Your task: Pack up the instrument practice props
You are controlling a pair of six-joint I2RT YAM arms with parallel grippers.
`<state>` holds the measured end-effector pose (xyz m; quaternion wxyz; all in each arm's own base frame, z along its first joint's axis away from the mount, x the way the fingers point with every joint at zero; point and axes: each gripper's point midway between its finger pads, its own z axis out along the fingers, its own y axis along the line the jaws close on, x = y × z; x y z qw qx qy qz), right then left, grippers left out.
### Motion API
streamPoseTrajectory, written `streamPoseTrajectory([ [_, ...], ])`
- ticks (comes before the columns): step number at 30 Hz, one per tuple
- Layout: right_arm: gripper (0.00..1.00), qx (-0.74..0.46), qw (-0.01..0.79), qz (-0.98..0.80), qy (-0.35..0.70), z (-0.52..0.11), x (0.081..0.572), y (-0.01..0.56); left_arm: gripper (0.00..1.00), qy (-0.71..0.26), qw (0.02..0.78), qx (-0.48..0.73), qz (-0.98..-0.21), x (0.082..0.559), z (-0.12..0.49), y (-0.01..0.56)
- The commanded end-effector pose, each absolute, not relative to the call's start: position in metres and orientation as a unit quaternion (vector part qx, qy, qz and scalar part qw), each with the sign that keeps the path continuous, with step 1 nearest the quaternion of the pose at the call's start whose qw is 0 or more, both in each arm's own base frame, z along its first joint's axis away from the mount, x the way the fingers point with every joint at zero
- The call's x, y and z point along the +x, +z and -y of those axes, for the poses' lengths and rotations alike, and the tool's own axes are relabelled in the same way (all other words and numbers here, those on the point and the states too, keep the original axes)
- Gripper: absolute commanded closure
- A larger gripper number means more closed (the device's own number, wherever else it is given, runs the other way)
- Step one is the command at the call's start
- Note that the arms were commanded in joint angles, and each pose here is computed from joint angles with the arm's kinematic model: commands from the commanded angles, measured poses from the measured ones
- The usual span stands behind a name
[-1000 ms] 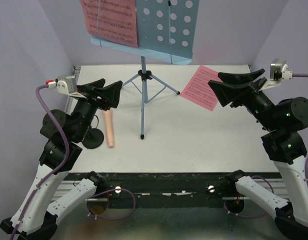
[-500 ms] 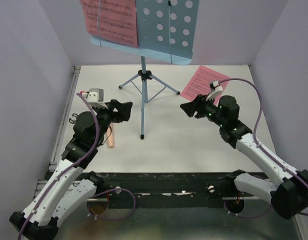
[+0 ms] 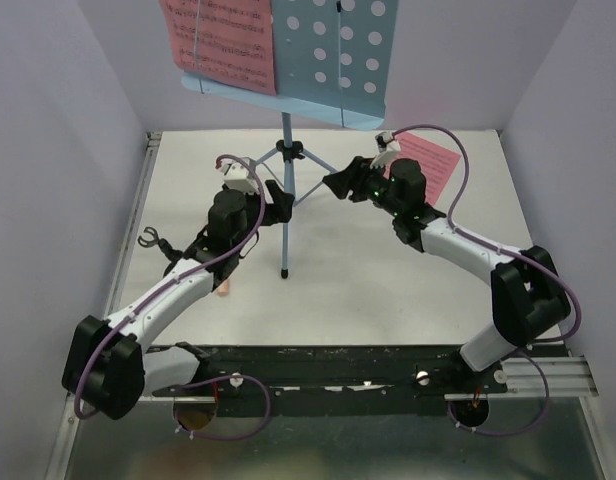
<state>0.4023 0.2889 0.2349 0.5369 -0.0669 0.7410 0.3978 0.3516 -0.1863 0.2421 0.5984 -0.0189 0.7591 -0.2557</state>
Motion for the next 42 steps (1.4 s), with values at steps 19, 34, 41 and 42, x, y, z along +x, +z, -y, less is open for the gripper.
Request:
streamPoseTrajectory([
  [19, 0.37, -0.06, 0.553, -0.748, 0.362, -0.263, 0.376, 0.256, 0.51, -0.224, 0.605, 0.042, -0.763, 0.434, 0.226, 0.23],
  [34, 0.37, -0.062, 0.548, -0.76, 0.343, -0.257, 0.373, 0.242, 0.97, -0.238, 0.592, 0.072, -0.767, 0.401, 0.235, 0.224],
  [41, 0.37, -0.062, 0.545, -0.764, 0.34, -0.254, 0.37, 0.238, 1.0, -0.251, 0.58, 0.079, -0.771, 0.383, 0.239, 0.222],
  [42, 0.37, -0.061, 0.546, -0.763, 0.34, -0.253, 0.369, 0.239, 1.0, -0.256, 0.577, 0.083, -0.771, 0.38, 0.241, 0.222],
])
